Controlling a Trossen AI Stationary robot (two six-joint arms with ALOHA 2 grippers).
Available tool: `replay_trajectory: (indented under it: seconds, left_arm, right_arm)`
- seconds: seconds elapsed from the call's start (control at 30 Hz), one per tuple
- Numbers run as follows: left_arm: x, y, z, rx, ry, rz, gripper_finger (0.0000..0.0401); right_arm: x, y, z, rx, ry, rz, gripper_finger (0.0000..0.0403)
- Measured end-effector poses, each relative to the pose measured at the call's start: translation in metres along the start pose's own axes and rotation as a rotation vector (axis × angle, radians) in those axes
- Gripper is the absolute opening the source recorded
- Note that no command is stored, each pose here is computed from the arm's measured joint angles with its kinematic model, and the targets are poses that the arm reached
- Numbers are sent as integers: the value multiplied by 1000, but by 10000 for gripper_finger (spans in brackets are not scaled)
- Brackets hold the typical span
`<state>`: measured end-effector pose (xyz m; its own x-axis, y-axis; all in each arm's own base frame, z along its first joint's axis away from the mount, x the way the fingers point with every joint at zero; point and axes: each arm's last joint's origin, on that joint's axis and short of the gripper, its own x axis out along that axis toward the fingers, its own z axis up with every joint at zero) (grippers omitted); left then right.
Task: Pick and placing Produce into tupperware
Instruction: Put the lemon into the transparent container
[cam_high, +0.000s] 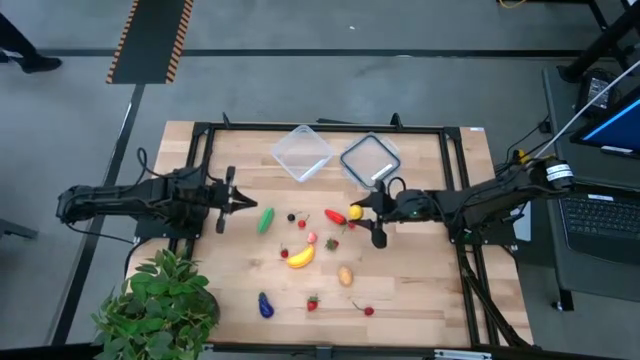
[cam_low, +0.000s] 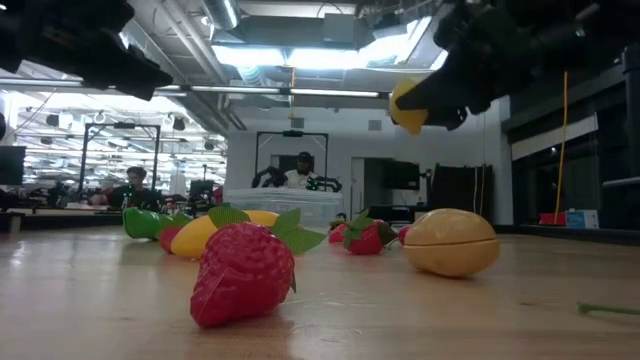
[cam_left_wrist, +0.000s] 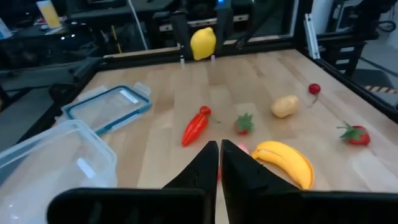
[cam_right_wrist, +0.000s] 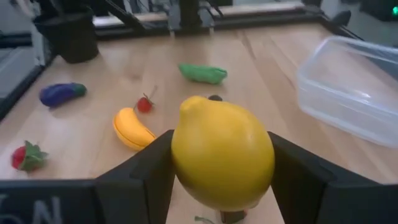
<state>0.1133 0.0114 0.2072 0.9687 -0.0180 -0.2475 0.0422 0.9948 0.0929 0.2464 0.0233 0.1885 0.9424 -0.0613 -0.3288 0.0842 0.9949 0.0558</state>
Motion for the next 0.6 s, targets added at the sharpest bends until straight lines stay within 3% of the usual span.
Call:
replay_trajectory:
  seconds: [0.33,0.6]
  left_arm:
    - [2,-1,-9,-31,19,0,18]
    - [2,-1,-9,-31,21,9,1]
  right_arm:
    - [-18,-6,-21,-16,-238,157,215]
    - [-24,-11,-36,2,-222,239,215]
